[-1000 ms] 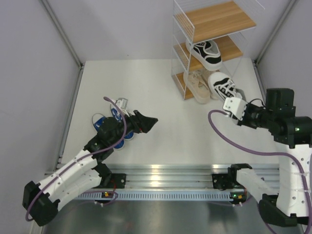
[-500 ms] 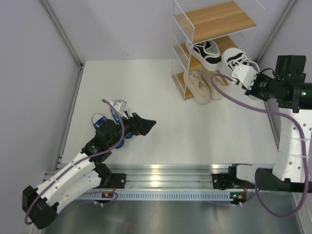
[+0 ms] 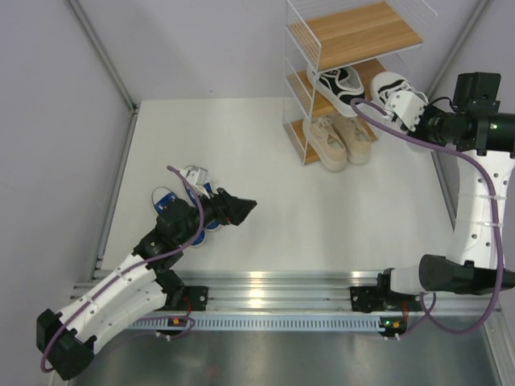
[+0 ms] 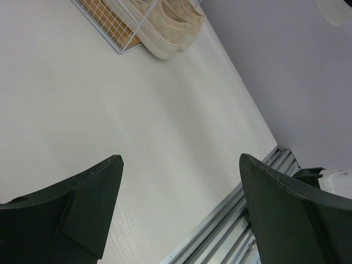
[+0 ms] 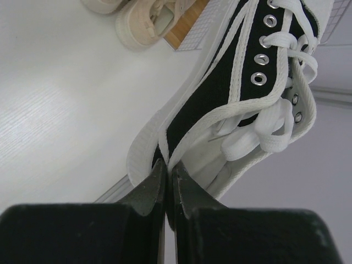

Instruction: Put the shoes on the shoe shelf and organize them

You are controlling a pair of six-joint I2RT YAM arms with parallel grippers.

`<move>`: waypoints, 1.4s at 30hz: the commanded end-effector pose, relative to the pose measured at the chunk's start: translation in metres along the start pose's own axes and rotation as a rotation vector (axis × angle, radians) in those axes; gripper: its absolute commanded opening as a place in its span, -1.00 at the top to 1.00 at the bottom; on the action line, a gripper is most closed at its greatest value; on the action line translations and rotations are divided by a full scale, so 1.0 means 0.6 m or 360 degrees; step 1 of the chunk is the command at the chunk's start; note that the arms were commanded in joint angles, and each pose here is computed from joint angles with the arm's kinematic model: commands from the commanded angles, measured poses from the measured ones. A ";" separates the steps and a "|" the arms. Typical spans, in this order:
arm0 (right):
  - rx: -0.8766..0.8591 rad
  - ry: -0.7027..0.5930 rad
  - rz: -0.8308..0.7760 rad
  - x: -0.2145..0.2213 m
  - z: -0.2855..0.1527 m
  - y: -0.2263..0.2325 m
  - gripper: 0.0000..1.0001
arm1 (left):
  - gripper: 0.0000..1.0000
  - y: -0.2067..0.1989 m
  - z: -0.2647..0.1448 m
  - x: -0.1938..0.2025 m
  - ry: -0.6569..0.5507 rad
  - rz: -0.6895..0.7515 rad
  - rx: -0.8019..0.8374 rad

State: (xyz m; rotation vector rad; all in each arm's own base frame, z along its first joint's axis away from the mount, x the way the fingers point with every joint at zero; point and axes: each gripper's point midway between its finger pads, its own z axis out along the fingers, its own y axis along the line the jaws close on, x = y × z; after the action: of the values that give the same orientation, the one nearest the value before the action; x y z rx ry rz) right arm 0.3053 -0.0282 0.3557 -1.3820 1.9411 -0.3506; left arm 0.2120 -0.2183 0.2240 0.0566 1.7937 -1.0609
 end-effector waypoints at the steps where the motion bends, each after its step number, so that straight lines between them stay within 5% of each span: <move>1: 0.0292 -0.0180 -0.0109 -0.047 -0.018 -0.090 1.00 | -0.84 0.000 -0.001 -0.009 -0.0040 0.0029 0.0005; 18: 0.0410 -0.0368 -0.0151 -0.100 0.064 -0.194 1.00 | -0.84 0.000 0.000 -0.010 -0.0043 0.0022 0.0001; 42: 0.0446 -0.0393 -0.0115 -0.139 0.186 -0.236 1.00 | -0.84 -0.003 0.009 -0.010 -0.0025 0.0016 0.0012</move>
State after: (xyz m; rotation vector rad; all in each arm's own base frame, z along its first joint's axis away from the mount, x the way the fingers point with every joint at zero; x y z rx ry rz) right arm 0.4777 0.0052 0.3289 -1.3163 1.7812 -0.3198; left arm 0.2143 -0.2198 0.2163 0.0549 1.8219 -1.0502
